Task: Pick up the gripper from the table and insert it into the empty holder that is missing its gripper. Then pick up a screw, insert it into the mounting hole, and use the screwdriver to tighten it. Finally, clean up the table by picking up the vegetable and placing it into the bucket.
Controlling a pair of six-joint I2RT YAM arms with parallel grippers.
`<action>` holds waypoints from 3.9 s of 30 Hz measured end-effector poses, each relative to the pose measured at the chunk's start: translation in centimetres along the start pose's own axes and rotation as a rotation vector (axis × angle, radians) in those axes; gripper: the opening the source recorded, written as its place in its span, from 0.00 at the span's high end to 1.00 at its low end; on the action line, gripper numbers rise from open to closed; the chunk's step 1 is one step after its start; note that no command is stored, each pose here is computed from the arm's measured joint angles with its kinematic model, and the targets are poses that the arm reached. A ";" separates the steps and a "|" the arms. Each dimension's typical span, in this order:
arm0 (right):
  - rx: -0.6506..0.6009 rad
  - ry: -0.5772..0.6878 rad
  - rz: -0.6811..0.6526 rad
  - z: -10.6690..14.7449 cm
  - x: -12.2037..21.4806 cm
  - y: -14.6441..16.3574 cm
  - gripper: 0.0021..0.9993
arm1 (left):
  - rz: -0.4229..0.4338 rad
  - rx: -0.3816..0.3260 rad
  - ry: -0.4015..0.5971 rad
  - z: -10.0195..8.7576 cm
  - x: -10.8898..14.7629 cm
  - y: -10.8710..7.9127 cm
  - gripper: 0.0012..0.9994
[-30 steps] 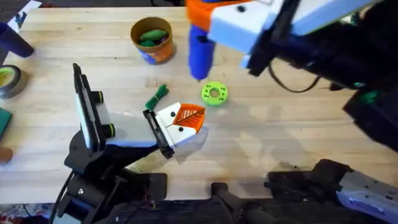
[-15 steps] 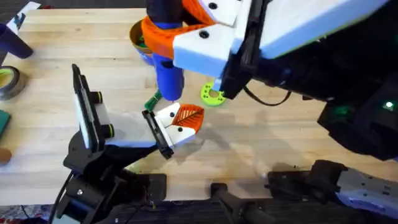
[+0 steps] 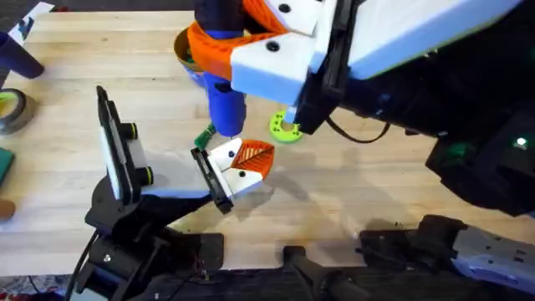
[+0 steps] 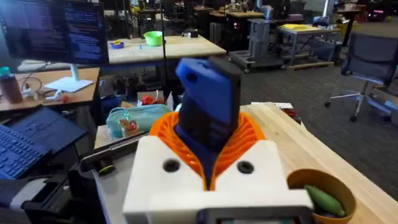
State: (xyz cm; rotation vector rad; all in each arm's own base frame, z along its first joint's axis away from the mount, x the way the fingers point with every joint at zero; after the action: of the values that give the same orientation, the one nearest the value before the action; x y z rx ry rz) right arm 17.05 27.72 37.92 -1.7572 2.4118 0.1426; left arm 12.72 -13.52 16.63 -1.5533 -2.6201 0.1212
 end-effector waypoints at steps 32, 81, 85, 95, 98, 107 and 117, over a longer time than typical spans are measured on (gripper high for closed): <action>-0.034 0.030 -0.017 0.9 -0.4 0.2 0.98 | 0.000 0.000 0.000 0.0 0.0 0.0 0.99; -0.058 0.101 -0.025 2.9 -1.0 0.1 0.98 | 0.000 0.000 0.000 0.0 0.0 0.0 0.99; -0.062 0.109 -0.024 3.3 -1.2 0.0 0.98 | 0.000 0.001 0.000 0.0 0.0 0.0 0.99; -0.062 0.110 -0.025 3.3 -1.3 0.0 0.98 | 0.000 0.004 0.000 0.0 0.0 0.0 0.99; -0.062 0.110 -0.025 3.3 -1.2 0.0 0.98 | 0.000 0.004 0.000 0.0 0.0 0.0 0.99; -0.060 0.111 -0.028 3.4 -1.3 0.1 0.98 | 0.000 0.007 0.000 0.0 0.0 0.0 0.99; -0.012 0.107 -0.109 3.3 -1.2 1.0 0.98 | 0.000 0.007 0.000 0.0 0.0 0.0 0.99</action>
State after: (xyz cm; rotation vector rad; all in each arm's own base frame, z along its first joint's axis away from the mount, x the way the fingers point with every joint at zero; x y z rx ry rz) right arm 16.66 29.70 34.91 -1.9436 2.3829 0.0516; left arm 12.72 -13.53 16.62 -1.5517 -2.6166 0.1296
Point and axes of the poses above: each hand's point on the last joint's axis, 136 mm out from that joint toward the fingers, its own x axis back along the fingers, its own y axis along the line the jaws close on, z = x × y, the point moved 5 cm from there along x, back along the fingers
